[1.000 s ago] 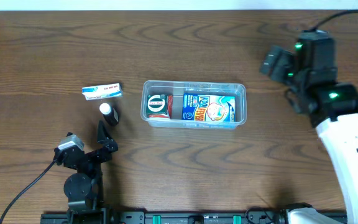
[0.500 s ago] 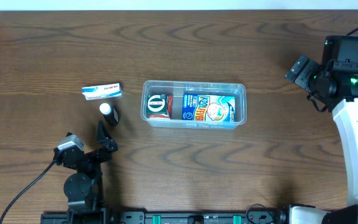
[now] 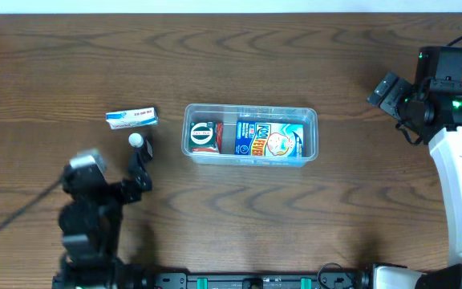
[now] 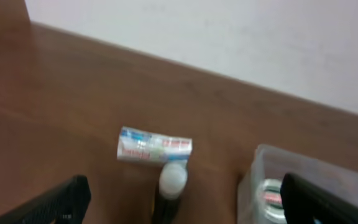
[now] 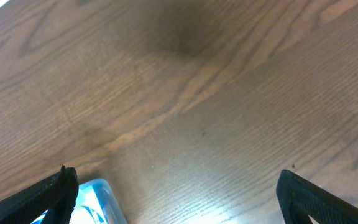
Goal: Pack container
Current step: 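Reach the left gripper to the white Panadol box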
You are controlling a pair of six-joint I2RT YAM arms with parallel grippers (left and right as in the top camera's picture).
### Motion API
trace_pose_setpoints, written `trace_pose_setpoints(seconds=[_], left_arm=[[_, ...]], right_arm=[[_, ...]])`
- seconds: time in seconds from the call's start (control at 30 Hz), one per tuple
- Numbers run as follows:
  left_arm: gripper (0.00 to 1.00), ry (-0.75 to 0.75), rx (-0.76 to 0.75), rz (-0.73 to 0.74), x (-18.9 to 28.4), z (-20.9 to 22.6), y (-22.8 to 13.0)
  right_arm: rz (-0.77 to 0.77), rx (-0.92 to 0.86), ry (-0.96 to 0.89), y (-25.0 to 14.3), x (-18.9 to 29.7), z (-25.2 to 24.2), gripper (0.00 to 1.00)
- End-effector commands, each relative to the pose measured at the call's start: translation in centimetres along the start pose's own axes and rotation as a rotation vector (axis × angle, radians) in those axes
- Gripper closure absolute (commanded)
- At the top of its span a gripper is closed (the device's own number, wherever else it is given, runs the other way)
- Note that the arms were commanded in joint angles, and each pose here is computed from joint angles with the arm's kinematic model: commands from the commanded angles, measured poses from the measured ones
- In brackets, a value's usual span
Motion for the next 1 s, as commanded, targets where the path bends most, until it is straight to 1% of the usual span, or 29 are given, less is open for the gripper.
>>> trace_pose_setpoints(seconds=[0.0, 0.13, 0.23, 0.33, 0.37, 0.5, 0.63, 0.7, 0.77, 0.87, 0.9, 0.93, 0.97], left_arm=[[0.02, -0.056, -0.028, 0.106, -1.1, -0.4, 4.3], [0.02, -0.140, -0.019, 0.366, -4.0, -1.1, 7.7], [0.02, -0.163, -0.062, 0.534, -7.1, -1.0, 9.3], [0.02, -0.169, -0.066, 0.594, -10.9, -1.0, 9.7], [0.02, -0.170, -0.065, 0.611, -12.6, -1.0, 9.2], [0.02, -0.176, -0.058, 0.693, -16.6, -1.0, 6.3], [0.02, -0.181, -0.049, 0.788, -19.2, -1.1, 3.2], [0.02, -0.171, -0.019, 0.829, -19.9, -1.1, 2.0], [0.02, -0.115, 0.069, 0.865, -20.6, -0.8, 1.0], [0.02, 0.103, 0.268, 0.900, -21.3, 0.7, -0.3], [0.02, 0.143, 0.303, 0.902, -21.4, 1.1, -0.5], [0.02, 0.207, 0.369, 0.903, -21.6, 1.5, -0.8], [0.02, 0.236, 0.418, 0.901, -21.8, 1.7, -1.0]], right_arm=[[-0.002, -0.016, -0.001, 0.2, -0.1, -0.1, 0.01], [-0.002, -0.017, -0.001, 0.2, -0.1, -0.1, 0.01], [-0.002, -0.017, -0.001, 0.2, -0.1, -0.1, 0.01], [-0.002, -0.017, -0.001, 0.2, -0.1, -0.1, 0.01], [-0.002, -0.016, -0.001, 0.2, -0.1, -0.1, 0.01], [-0.002, -0.017, -0.001, 0.2, -0.1, -0.1, 0.01], [-0.002, -0.017, -0.001, 0.2, -0.1, -0.1, 0.01], [-0.002, -0.016, -0.001, 0.2, -0.1, -0.1, 0.01], [-0.002, -0.017, -0.001, 0.2, -0.1, -0.1, 0.01], [-0.002, -0.017, -0.001, 0.2, -0.1, -0.1, 0.01], [-0.002, -0.017, -0.001, 0.2, -0.1, -0.1, 0.01], [-0.002, -0.016, -0.001, 0.2, -0.1, -0.1, 0.01], [-0.002, -0.017, -0.001, 0.2, -0.1, -0.1, 0.01]])
Point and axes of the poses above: each gripper's point midway between its finger pads, its own x axis back along the fingers, its own z axis along the line the jaws close on, y = z × x, the point moved 7 cm from there along x, back along the fingers, and after that the axes turned 15 degrees about -x, right-handed, at the moved point
